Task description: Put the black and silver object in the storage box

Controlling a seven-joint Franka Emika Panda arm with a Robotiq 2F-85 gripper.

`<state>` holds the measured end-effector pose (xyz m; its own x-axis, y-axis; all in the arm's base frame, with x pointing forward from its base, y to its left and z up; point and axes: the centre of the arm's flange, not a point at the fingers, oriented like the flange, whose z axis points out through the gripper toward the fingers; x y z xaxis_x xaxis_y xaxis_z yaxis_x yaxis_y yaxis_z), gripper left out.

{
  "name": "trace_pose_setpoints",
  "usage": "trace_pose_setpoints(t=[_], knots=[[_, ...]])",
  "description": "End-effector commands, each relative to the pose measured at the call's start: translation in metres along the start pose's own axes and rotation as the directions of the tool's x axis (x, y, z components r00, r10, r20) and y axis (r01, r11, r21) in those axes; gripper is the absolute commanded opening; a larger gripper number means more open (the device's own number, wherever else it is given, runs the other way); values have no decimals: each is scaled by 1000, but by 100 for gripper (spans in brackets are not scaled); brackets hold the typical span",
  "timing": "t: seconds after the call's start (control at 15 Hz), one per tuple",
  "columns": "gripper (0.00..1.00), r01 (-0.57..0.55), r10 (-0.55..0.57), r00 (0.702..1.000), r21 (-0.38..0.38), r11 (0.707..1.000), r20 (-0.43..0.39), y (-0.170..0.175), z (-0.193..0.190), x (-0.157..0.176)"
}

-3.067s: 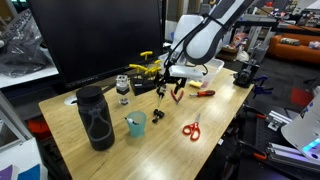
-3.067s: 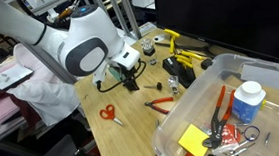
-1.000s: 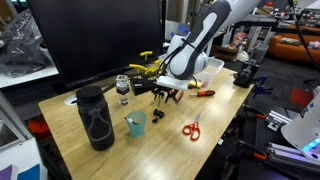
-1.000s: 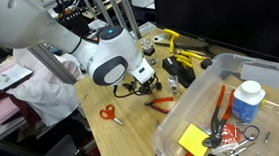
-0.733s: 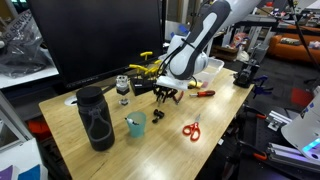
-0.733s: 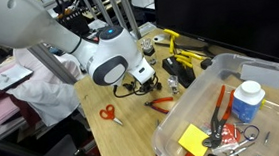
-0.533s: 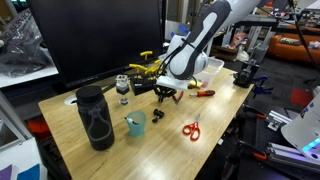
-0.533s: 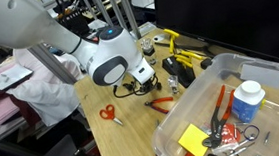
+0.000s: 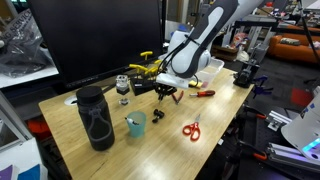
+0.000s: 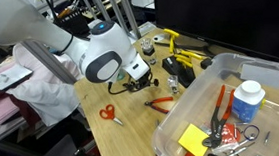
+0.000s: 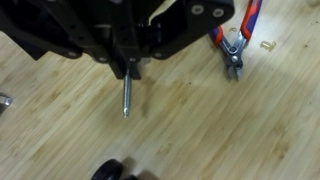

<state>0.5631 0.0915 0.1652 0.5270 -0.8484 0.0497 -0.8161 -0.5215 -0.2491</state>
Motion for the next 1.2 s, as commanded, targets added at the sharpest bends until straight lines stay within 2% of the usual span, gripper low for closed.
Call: trace_pose_setpoints(t=[0.0,0.13,0.2,0.27,0.33,0.47,0.67,0.93,1.13], knots=[[2,10,-9,1000,25,1000,-26,6,-56,-26],[2,39,-37,998,47,998,-50,8,-81,-40],[2,93,-90,994,41,995,-68,9,-90,-45],[7,124,-120,990,44,991,-78,12,-97,-48],[2,151,-147,984,31,988,-97,15,-101,-51],[2,163,-159,977,21,986,-140,22,-107,-51],[2,128,-121,960,12,992,-254,33,-109,-34],[2,68,-44,908,42,997,-417,44,-127,-4],[2,33,9,874,77,996,-485,38,-143,8]])
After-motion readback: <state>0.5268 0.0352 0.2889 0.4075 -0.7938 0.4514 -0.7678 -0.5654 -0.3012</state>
